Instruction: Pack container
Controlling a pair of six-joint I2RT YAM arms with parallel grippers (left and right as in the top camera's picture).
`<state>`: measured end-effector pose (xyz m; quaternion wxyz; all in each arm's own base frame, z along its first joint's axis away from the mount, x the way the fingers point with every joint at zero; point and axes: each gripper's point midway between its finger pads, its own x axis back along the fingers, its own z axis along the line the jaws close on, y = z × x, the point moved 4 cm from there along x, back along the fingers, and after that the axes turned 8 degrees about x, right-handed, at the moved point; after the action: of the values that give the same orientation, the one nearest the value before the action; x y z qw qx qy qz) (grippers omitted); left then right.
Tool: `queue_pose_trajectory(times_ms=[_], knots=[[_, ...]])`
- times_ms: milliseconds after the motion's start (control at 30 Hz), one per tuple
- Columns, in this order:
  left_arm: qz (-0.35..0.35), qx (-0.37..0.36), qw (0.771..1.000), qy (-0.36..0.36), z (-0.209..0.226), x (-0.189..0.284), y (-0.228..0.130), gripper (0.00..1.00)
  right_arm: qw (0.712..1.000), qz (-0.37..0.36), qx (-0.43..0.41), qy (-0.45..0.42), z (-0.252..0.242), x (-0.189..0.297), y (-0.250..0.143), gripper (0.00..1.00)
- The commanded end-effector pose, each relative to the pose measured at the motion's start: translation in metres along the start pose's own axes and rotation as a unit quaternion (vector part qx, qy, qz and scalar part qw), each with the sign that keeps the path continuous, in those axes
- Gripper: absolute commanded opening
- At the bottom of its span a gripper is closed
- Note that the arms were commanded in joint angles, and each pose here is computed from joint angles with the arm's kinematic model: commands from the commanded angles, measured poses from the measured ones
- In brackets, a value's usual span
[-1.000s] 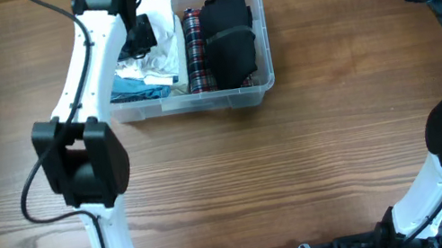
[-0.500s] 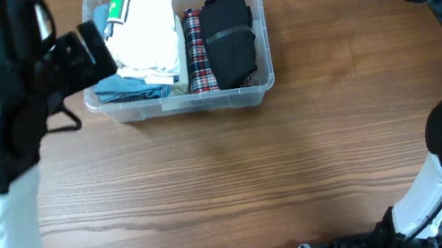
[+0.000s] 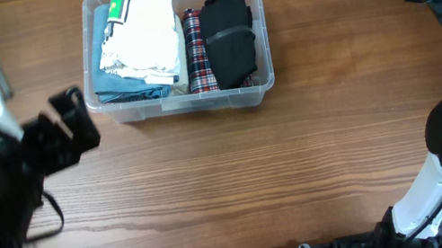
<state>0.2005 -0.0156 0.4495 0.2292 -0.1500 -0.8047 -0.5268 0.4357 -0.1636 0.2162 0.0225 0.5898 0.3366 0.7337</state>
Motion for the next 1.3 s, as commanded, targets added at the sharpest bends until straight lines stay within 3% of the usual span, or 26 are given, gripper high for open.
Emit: queue_pose_trajectory(times_ms=[0, 167, 300, 433, 733, 1267], knots=[[-0.039, 0.014, 0.999, -0.035, 0.011, 0.011, -0.021, 1.0, 1.0, 0.002, 0.008, 0.0, 0.002, -0.002, -0.002, 1.0], [-0.124, 0.026, 0.988, -0.084, 0.025, 0.002, -0.05, 1.0, 1.0, 0.002, 0.008, 0.0, 0.002, -0.002, -0.002, 1.0], [-0.157, 0.045, 0.979, -0.123, 0.038, -0.032, -0.092, 1.0, 1.0, 0.002, 0.008, 0.0, 0.002, -0.002, -0.002, 1.0], [-0.204, 0.057, 0.966, -0.145, 0.046, -0.059, -0.11, 1.0, 1.0, 0.002, 0.008, 0.0, 0.002, -0.002, -0.002, 1.0], [-0.282, 0.074, 0.946, -0.139, 0.075, -0.097, -0.137, 1.0, 1.0, 0.002, 0.008, 0.0, 0.002, -0.002, -0.002, 1.0], [-0.281, 0.081, 0.948, -0.125, 0.096, -0.122, -0.175, 1.0, 1.0, 0.002, 0.009, 0.0, 0.002, -0.002, -0.002, 1.0]])
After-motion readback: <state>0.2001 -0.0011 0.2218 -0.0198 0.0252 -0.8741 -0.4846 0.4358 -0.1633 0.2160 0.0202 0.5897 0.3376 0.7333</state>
